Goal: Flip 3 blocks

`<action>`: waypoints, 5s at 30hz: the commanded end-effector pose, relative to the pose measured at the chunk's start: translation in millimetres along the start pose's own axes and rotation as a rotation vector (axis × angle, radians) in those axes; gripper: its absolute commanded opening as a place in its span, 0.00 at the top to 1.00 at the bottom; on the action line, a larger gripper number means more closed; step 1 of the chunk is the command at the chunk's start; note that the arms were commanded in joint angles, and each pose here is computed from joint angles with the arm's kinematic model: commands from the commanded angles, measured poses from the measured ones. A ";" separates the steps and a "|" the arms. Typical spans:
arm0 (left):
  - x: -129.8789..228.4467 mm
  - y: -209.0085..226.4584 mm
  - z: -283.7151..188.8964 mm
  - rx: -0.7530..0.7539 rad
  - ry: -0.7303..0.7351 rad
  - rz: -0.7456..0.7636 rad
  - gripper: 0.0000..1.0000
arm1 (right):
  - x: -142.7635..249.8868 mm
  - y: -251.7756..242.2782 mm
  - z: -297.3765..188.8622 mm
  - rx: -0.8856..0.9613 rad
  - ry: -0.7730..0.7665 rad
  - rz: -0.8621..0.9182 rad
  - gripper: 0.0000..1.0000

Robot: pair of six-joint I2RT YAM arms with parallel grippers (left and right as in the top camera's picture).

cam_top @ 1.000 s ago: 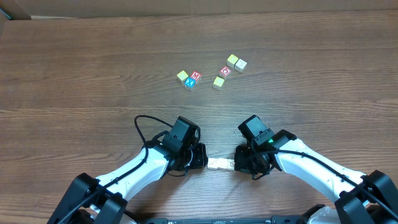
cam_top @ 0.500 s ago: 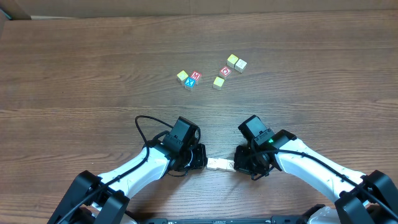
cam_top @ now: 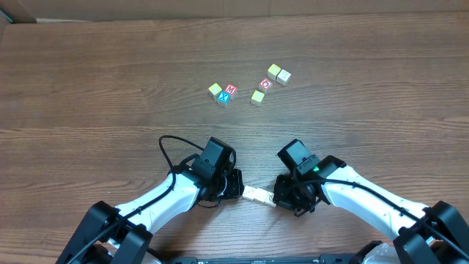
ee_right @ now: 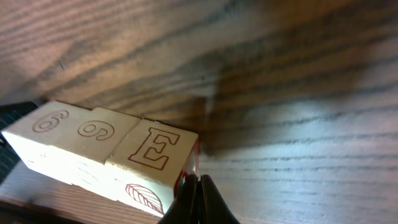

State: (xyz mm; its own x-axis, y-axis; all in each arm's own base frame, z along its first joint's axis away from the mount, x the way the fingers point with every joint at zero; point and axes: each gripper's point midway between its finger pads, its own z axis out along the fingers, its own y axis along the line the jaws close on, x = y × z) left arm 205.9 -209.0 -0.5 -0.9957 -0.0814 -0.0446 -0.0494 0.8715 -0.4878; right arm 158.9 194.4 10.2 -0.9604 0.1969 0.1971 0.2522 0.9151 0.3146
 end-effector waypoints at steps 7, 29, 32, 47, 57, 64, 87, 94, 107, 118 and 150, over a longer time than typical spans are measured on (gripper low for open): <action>0.0 -11.0 -0.5 0.042 0.016 0.154 0.96 | 10.4 15.0 1.9 -0.045 0.032 0.014 0.96; -10.5 2.6 -0.6 -0.044 -0.038 0.316 0.96 | 17.8 18.6 2.0 -0.061 0.068 0.057 0.96; -11.1 3.3 -0.6 -0.049 -0.040 0.337 0.96 | 18.0 18.7 2.0 -0.061 0.069 0.061 0.96; -23.2 7.0 -1.8 -0.099 -0.088 0.540 0.96 | 20.3 20.5 1.7 -0.071 0.083 0.072 0.96; -23.1 6.9 -1.8 -0.107 -0.079 0.711 0.96 | 20.2 20.6 1.7 -0.071 0.083 0.076 0.96; -24.4 8.5 -2.0 -0.121 -0.080 0.774 0.96 | 17.6 19.7 1.9 -0.064 0.069 0.085 0.96; -33.0 8.2 -3.2 -0.151 -0.109 0.890 0.96 | 15.0 21.7 2.1 -0.072 0.057 0.082 0.96; -34.0 7.2 -3.3 -0.149 -0.115 0.893 0.96 | 22.4 28.8 5.2 -0.076 0.061 0.072 0.96; -34.7 6.7 -3.3 -0.151 -0.116 0.928 0.96 | 29.3 39.2 9.9 -0.082 0.044 0.071 0.96; -37.6 4.0 -3.6 -0.148 -0.131 0.950 0.96 | 32.5 44.5 11.3 -0.092 0.043 0.065 0.96; -32.7 -8.0 -1.3 -0.104 -0.131 1.046 0.96 | 23.2 32.5 13.9 -0.021 -0.045 0.106 0.96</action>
State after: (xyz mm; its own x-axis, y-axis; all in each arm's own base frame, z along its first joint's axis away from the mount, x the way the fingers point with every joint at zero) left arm 243.0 -203.2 4.2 -0.5702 0.6626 -0.4857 0.7807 0.6211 -0.0693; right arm 137.2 235.3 12.7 -0.9275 0.2963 0.2277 0.3585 0.8778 0.3178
